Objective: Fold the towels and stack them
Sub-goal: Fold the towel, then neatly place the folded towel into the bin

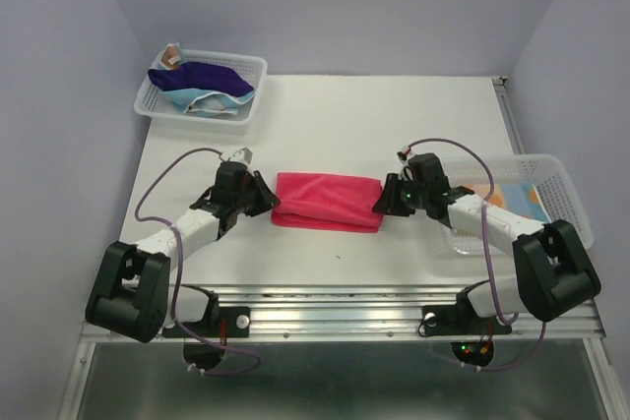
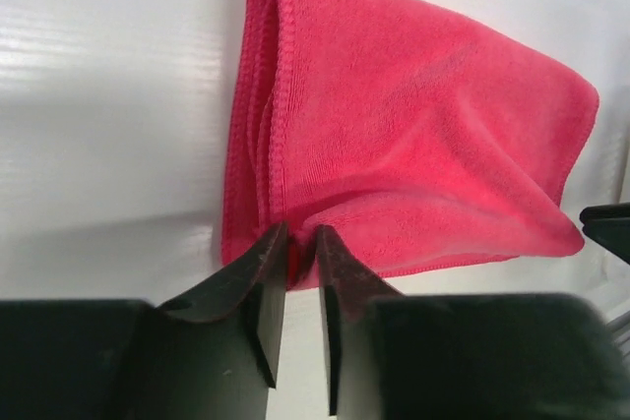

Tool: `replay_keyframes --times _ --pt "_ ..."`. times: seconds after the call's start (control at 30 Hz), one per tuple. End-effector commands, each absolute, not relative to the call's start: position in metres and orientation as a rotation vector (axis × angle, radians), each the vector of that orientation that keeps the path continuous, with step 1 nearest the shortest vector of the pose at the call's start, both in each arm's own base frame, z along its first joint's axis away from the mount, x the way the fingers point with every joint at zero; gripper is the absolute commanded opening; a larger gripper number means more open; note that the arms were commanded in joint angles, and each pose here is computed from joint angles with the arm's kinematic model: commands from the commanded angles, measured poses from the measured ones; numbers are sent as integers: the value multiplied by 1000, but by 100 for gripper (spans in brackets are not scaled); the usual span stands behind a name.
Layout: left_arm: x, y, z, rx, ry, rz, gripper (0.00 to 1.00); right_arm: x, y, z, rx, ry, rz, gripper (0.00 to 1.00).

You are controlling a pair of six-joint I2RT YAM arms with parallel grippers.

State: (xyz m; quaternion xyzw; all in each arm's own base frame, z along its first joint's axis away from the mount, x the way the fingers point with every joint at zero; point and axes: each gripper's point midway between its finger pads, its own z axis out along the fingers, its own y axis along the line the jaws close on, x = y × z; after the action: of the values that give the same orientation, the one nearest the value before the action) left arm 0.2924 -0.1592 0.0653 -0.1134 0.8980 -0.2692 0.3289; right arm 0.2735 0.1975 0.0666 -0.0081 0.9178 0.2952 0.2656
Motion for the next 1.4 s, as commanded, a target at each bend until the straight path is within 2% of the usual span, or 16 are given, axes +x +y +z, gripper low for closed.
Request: replay_keyframes --times 0.0,0.03,0.1,0.13,0.27,0.6,0.7,0.73,0.8,0.83,0.9,0.93,1.03,1.17,1.37 --pt "278 -152 62 -332 2353 -664 40 261 194 67 -70 2481 757 41" --pt "274 -148 62 -345 2353 -640 56 260 194 69 -87 2483 747 52" --pt "269 -142 68 -372 2343 -617 78 262 193 73 -109 2466 729 62" --pt "271 -136 71 -399 2319 -584 98 263 193 75 -108 2464 723 65" --pt "276 -137 94 -396 2243 -613 99 286 188 86 -71 2426 614 71" --pt "284 -135 96 -392 2242 -577 99 318 191 49 3 2503 383 70" --pt "284 -135 93 -393 2251 -570 99 313 192 32 16 2554 292 64" --pt "284 -133 91 -393 2252 -556 99 307 192 25 22 2575 272 58" --pt "284 -132 90 -394 2251 -550 99 303 191 20 29 2584 237 52" --pt "284 -131 90 -393 2249 -544 99 298 192 16 31 2595 232 43" --pt "284 -131 91 -389 2247 -544 99 294 198 13 15 2606 239 32" --pt "284 -131 91 -389 2247 -544 99 293 199 12 28 2609 240 17" --pt "284 -130 92 -387 2241 -539 99 295 193 15 41 2585 170 3" --pt "282 -128 90 -388 2241 -533 99 310 159 58 60 2485 -66 1" --pt "285 -123 90 -399 2229 -496 99 312 123 134 -111 2371 -267 1"
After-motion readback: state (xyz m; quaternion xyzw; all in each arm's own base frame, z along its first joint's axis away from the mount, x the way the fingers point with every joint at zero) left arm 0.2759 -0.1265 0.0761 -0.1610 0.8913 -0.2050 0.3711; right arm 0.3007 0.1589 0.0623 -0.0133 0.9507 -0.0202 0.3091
